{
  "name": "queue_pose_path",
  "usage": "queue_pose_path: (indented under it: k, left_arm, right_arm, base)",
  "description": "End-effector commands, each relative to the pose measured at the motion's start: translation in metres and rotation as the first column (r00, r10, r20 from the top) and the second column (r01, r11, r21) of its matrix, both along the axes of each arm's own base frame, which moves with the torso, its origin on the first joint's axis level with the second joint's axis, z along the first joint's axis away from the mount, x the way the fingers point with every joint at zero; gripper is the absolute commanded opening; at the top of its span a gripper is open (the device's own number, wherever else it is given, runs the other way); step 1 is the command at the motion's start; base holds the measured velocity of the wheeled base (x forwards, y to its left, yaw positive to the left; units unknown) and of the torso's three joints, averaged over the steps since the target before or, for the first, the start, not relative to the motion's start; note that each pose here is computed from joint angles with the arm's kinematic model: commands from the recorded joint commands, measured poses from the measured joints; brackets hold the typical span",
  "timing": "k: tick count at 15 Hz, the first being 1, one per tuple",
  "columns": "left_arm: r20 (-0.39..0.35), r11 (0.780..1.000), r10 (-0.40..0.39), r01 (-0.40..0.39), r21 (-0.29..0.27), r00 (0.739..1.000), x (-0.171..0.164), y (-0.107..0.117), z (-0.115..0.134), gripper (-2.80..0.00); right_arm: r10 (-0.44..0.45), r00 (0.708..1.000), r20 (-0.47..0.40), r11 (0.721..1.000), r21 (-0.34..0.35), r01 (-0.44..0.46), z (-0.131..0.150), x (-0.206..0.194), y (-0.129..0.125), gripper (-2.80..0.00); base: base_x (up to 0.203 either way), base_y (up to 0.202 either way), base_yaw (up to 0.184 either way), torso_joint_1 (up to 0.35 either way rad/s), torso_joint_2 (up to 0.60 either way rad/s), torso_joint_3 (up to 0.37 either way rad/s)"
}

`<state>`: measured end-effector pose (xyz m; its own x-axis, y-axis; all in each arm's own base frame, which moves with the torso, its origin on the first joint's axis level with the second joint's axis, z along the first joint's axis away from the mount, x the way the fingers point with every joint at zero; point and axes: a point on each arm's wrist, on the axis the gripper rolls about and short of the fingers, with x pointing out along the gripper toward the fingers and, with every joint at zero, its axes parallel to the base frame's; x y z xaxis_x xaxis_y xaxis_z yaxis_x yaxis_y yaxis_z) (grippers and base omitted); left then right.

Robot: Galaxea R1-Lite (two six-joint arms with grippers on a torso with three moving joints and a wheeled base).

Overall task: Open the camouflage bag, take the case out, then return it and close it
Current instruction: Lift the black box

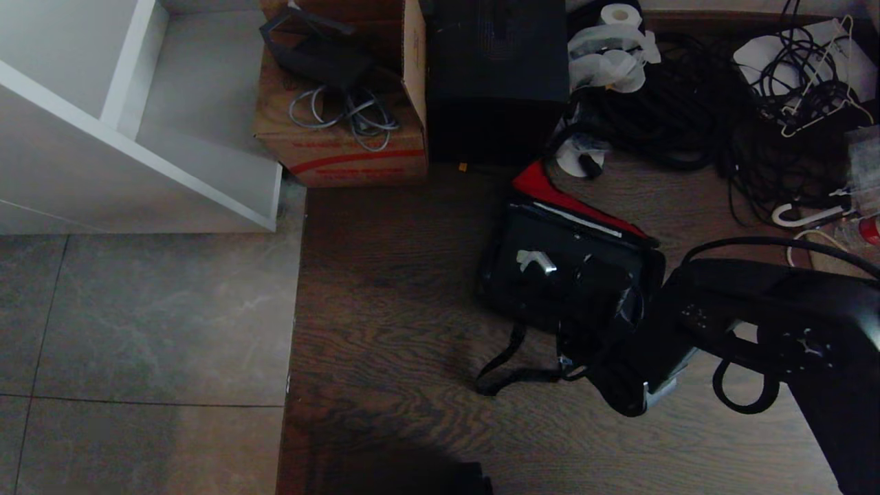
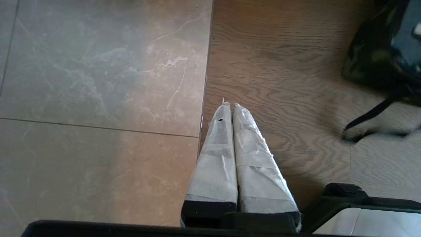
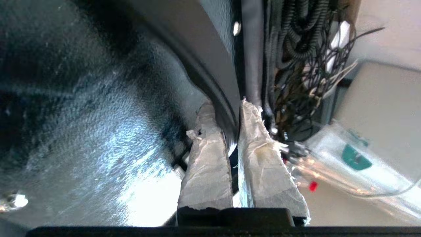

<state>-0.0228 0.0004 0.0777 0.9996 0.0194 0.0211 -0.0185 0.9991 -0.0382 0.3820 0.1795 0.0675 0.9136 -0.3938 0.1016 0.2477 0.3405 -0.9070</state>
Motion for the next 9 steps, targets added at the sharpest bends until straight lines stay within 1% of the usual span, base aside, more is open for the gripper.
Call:
queue_pose_path:
  k: [1,2,4,5,9]
  left_arm:
    - [-0.01,1.0,0.001,-0.001,0.0,1.0,0.001,0.0,-0.003,-2.8]
    - [-0.009,1.0,0.001,-0.001,0.0,1.0,0.001,0.0,-0.003,-2.8]
    - [-0.009,1.0,0.001,-0.001,0.0,1.0,0.001,0.0,-0.003,-2.8]
    - [-0.009,1.0,0.001,-0.001,0.0,1.0,0.001,0.0,-0.003,-2.8]
    - [-0.009,1.0,0.001,-0.001,0.0,1.0,0.001,0.0,-0.003,-2.8]
  right_arm:
    - [-0.001,0.999,-0.038,1.0,-0.014,0.0,-0.018,-0.003,-0.001,-2.8]
    - [0.001,0.998,-0.062,1.0,-0.02,-0.003,-0.028,-0.003,-0.001,-2.8]
    - [0.003,0.998,-0.069,1.0,-0.019,-0.004,-0.032,-0.002,-0.001,-2.8]
    - [0.003,0.997,-0.075,1.0,-0.016,-0.005,-0.037,-0.002,0.0,0.0]
    - [0.017,0.995,-0.102,0.999,-0.031,-0.021,-0.044,-0.005,-0.002,0.0]
  base:
    - [0.0,0.0,0.0,0.0,0.0,0.0]
    - [0.0,0.0,0.0,0.0,0.0,0.0]
    - [0.0,0.0,0.0,0.0,0.0,0.0]
    - [0.0,0.0,0.0,0.0,0.0,0.0]
    - [0.0,0.0,0.0,0.0,0.0,0.0]
